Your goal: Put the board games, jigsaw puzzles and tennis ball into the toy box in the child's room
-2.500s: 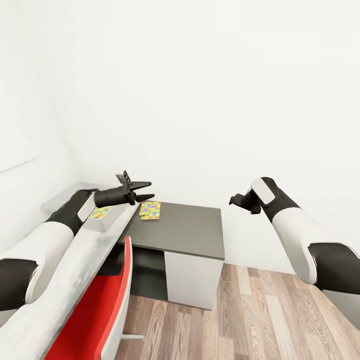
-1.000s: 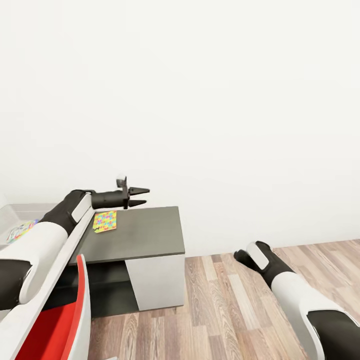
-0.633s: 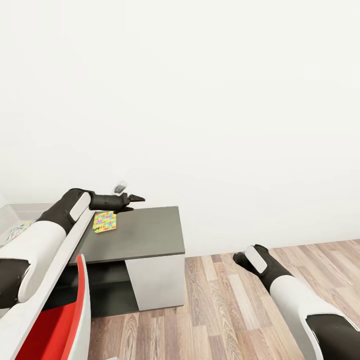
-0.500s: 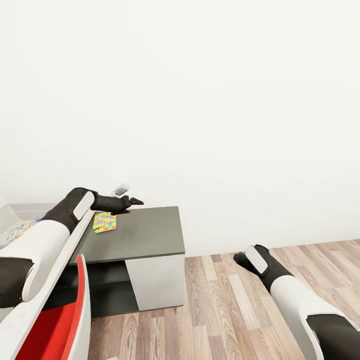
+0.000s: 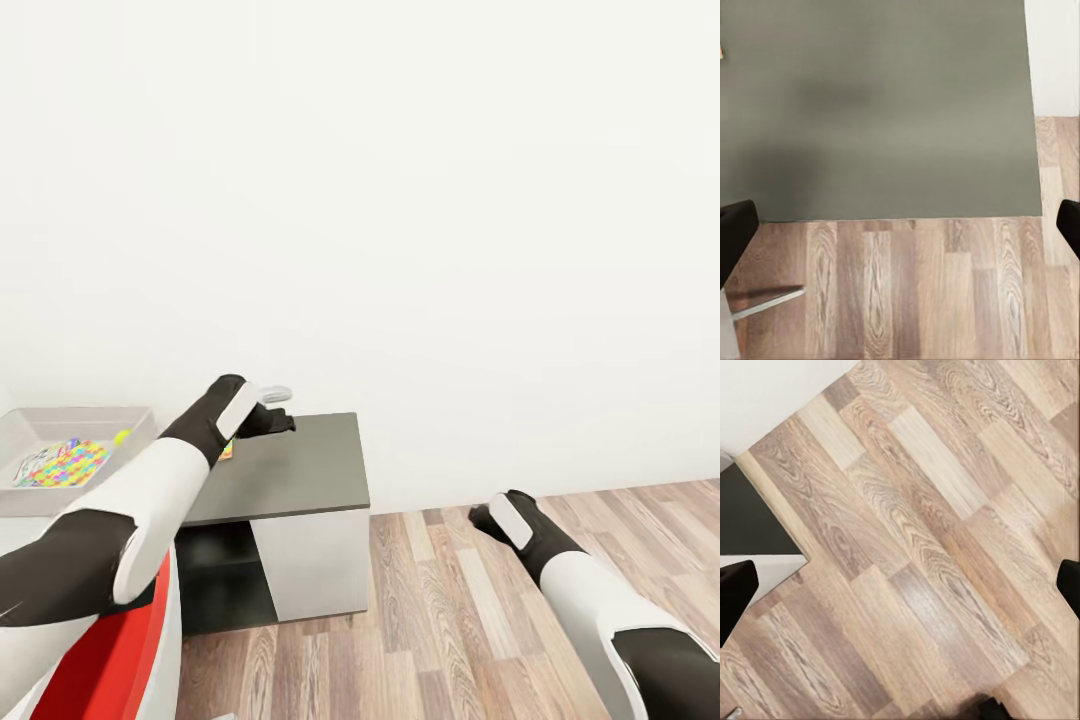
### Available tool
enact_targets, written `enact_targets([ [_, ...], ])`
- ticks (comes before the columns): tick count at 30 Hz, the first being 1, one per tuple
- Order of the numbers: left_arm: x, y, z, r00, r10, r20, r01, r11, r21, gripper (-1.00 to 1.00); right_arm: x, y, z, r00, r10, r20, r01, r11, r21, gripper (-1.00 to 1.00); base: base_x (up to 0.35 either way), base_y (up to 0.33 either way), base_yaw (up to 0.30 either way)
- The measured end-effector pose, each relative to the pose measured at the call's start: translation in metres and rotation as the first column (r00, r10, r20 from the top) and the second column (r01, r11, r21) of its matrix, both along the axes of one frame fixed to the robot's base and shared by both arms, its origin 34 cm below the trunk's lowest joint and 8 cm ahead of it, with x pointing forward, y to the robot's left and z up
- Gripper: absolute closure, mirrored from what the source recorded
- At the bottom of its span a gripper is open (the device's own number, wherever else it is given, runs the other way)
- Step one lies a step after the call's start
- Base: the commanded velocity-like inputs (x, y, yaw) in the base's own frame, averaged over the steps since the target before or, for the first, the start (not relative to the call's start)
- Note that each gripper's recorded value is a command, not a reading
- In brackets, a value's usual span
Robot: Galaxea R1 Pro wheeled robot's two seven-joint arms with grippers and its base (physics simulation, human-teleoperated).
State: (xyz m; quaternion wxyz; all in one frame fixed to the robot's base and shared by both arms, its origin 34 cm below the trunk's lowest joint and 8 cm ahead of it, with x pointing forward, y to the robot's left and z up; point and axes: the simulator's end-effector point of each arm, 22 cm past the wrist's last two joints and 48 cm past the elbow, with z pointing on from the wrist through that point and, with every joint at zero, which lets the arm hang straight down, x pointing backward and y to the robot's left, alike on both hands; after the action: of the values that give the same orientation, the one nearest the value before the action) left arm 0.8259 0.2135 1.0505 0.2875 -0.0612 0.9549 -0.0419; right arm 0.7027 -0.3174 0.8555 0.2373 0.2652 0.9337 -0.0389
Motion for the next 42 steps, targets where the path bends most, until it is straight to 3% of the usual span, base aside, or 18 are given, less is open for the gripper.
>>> enact_targets([
  [3,0.002,-0.003,0.001,0.999,0.028,0.017,-0.029,0.998,0.047,-1.0,0.0,-0.003,0.0,1.0,0.003,0.001,-0.003,1.0,-0.009,-1.0,0.0,0.0,0.0],
  [9,0.001,0.014,0.003,0.995,0.094,0.026,-0.097,0.986,0.138,-1.0,0.007,-0.013,0.005,0.999,-0.02,0.041,0.022,0.999,-0.03,-1.0,0.0,0.0,0.0],
  [18,0.0,0.04,0.002,0.991,0.131,0.026,-0.133,0.977,0.166,-1.0,0.01,-0.011,0.008,0.998,-0.025,0.06,0.027,0.999,-0.032,-1.0,0.0,0.0,0.0],
  [25,0.002,0.051,0.002,0.99,0.14,0.025,-0.142,0.981,0.132,-1.0,0.011,-0.015,0.009,0.998,-0.027,0.063,0.029,0.999,-0.035,-1.0,0.0,0.0,0.0],
  [31,0.001,0.051,0.005,0.992,0.125,-0.007,-0.124,0.991,0.052,-1.0,0.011,-0.015,0.009,0.998,-0.026,0.065,0.028,0.999,-0.034,-1.0,0.0,0.0,0.0],
  [42,0.003,0.089,0.028,0.99,0.137,-0.029,-0.137,0.991,0.005,-1.0,0.011,-0.017,0.008,0.998,-0.026,0.063,0.029,0.999,-0.037,-1.0,0.0,0.0,0.0],
])
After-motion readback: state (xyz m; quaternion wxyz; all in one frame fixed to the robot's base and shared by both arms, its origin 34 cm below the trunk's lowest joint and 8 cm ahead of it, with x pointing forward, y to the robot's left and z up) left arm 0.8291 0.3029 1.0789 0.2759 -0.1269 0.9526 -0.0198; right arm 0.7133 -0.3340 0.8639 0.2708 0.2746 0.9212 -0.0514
